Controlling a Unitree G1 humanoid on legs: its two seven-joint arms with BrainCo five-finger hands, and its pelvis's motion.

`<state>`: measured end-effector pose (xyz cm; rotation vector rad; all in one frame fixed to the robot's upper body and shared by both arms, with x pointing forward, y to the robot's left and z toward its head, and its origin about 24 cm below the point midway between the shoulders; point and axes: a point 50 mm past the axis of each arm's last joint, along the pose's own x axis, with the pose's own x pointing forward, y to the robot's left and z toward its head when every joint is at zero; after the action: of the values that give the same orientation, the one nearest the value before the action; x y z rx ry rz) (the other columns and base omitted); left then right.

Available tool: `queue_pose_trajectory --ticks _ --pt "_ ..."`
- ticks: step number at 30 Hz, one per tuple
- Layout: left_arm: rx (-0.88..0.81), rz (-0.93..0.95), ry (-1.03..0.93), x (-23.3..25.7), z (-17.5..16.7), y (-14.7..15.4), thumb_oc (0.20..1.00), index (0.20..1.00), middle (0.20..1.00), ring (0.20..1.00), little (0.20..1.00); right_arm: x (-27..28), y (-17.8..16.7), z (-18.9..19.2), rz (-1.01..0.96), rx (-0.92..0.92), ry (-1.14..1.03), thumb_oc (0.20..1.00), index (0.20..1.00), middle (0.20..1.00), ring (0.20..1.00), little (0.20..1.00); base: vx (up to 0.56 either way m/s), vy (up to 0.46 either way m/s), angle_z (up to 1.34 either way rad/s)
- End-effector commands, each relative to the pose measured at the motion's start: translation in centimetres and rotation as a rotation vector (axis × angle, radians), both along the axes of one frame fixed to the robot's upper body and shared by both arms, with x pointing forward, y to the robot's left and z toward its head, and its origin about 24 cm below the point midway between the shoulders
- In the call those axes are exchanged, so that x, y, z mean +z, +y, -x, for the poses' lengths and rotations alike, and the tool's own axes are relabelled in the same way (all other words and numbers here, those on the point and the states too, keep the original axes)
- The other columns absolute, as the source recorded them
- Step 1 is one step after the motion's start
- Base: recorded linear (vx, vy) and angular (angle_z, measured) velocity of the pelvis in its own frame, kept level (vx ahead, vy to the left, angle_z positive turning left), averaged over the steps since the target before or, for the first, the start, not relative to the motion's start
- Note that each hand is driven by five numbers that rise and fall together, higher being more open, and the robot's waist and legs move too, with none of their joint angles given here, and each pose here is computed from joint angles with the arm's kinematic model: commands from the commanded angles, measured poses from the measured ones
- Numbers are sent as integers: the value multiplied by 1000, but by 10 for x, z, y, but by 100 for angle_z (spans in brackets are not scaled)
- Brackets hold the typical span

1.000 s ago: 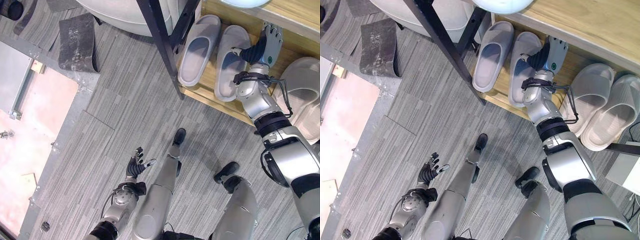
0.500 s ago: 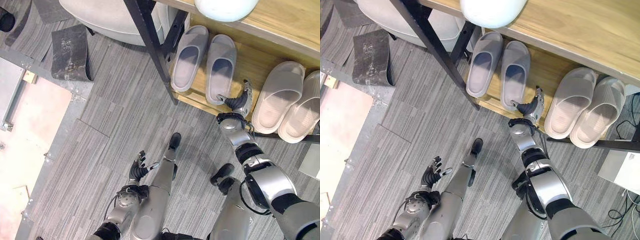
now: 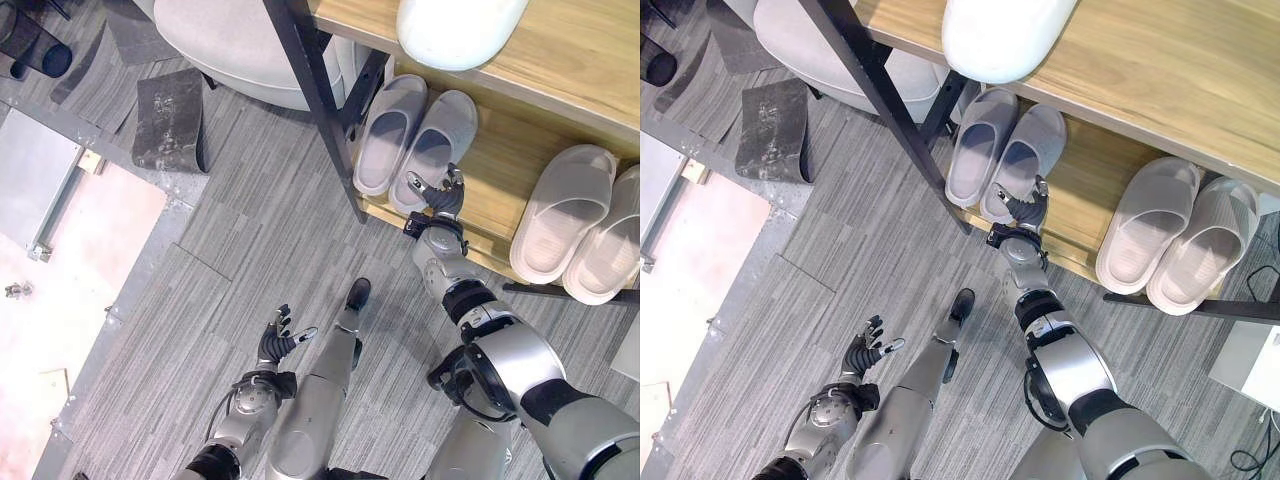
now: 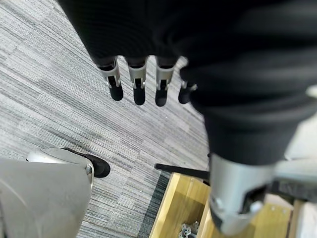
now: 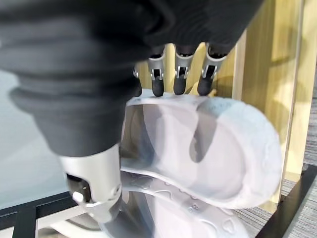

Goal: Arrange the slippers neatly on the shoe rack.

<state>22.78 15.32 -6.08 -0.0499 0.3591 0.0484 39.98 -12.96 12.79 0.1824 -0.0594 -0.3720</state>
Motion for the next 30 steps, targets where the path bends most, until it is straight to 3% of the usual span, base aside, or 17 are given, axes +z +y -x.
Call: queue_pose_trajectory --ticks 1,11,19,22,24,27,30 --pt "-48 -34 -80 15 -15 0 1000 1000 1000 1000 1000 13 58 4 -30 263 -65 1000 1000 1000 1000 1000 0 0 0" --pt "-44 -35 -33 7 -5 11 1000 1000 1000 1000 1000 -21 19 10 -107 186 7 1000 1000 1000 1000 1000 33 -22 -4" --pt "-30 -30 95 -17 18 23 1000 1000 1000 1000 1000 -118 -24 58 -183 112 263 1000 1000 1000 1000 1000 75 -21 -11" --pt "-27 -30 110 -19 21 24 1000 1000 1000 1000 1000 -129 -27 65 -182 109 301 1000 1000 1000 1000 1000 43 -36 -14" --pt "-18 -37 101 -17 22 32 1000 1000 1000 1000 1000 -157 -40 89 -184 96 384 1000 1000 1000 1000 1000 1 -33 -22" --pt "-31 -44 91 -14 22 34 1000 1000 1000 1000 1000 -169 -37 102 -147 148 416 1000 1000 1000 1000 1000 2 -37 -18" --pt "-112 -92 69 -10 19 29 1000 1000 1000 1000 1000 -192 -34 127 19 258 529 1000 1000 1000 1000 1000 22 -45 -23"
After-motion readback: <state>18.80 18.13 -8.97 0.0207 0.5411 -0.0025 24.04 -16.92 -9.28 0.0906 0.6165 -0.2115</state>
